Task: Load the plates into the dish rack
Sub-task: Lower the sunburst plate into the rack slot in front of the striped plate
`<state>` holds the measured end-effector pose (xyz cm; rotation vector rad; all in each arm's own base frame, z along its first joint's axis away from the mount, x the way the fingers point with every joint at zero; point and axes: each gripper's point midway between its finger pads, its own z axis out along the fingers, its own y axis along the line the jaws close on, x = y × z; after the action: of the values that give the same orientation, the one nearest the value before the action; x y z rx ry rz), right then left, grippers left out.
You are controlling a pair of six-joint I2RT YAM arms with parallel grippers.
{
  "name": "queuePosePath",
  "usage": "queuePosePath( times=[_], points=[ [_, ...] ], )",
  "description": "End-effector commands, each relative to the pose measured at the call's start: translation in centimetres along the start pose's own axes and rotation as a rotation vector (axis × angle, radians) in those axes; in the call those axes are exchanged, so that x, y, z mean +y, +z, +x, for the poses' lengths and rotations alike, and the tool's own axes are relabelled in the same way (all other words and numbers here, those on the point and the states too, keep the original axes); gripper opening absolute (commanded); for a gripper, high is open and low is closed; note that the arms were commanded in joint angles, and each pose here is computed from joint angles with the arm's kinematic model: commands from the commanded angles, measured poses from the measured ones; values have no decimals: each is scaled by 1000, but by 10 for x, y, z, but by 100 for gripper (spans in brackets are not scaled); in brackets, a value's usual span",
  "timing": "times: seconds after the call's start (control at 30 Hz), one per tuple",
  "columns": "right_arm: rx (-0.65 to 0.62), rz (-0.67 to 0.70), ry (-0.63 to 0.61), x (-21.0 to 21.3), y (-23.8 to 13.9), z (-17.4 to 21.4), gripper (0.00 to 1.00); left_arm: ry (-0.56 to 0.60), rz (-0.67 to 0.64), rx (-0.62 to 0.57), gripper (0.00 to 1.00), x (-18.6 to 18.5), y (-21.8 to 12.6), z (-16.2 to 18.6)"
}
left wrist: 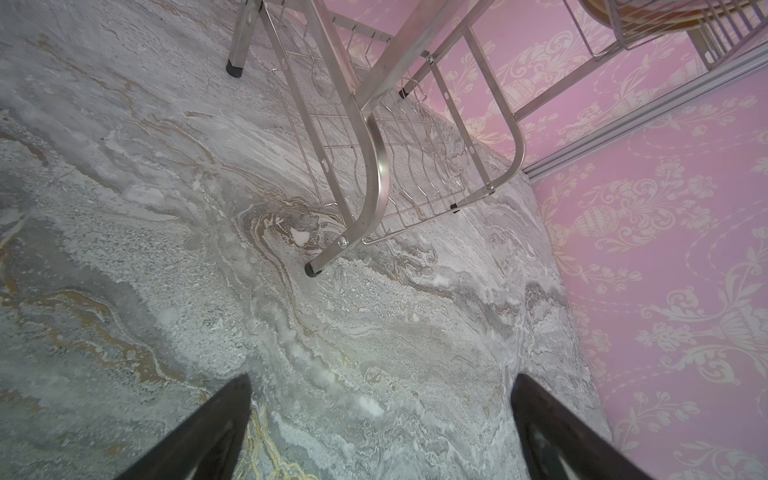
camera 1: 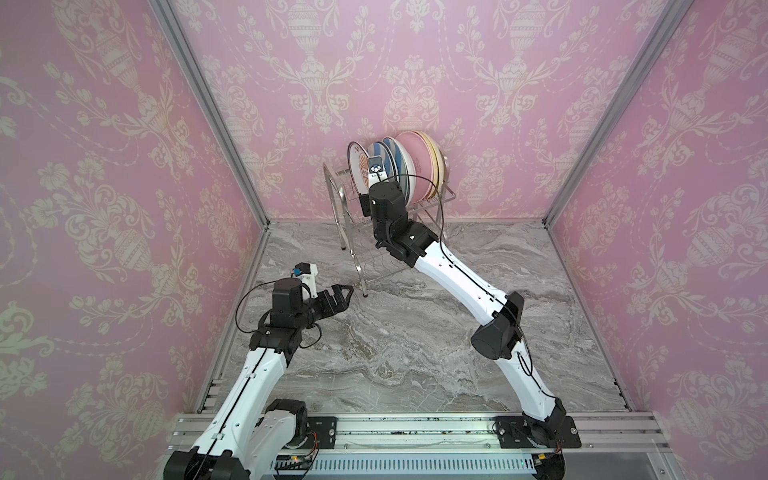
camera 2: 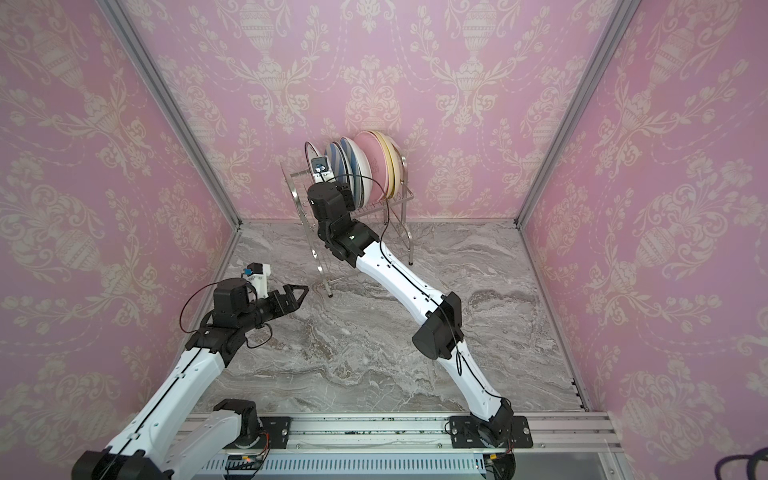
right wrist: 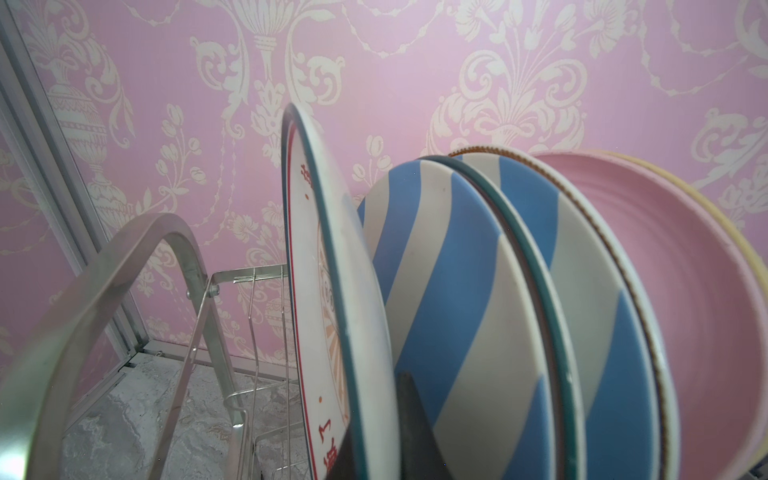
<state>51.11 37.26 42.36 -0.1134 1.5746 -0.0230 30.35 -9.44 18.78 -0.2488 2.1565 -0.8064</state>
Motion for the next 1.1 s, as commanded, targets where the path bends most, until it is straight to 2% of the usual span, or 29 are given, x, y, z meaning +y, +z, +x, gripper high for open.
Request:
queuePosePath(
  times=[0.0,0.5,0.73,1.07],
  points=[
    [-80,58,66,-12,-3,-27,0,6,-2,25,99,2,-1,10],
    [-54,57,74,-6,3,-10,0,8,-5,31,99,4,0,13],
    [-47,57,66,-5,3,-8,19,11,-3,32,99,4,0,14],
    [-65,49,44,-6,-6,-22,32,4,-2,34,99,5,1,16]
  ],
)
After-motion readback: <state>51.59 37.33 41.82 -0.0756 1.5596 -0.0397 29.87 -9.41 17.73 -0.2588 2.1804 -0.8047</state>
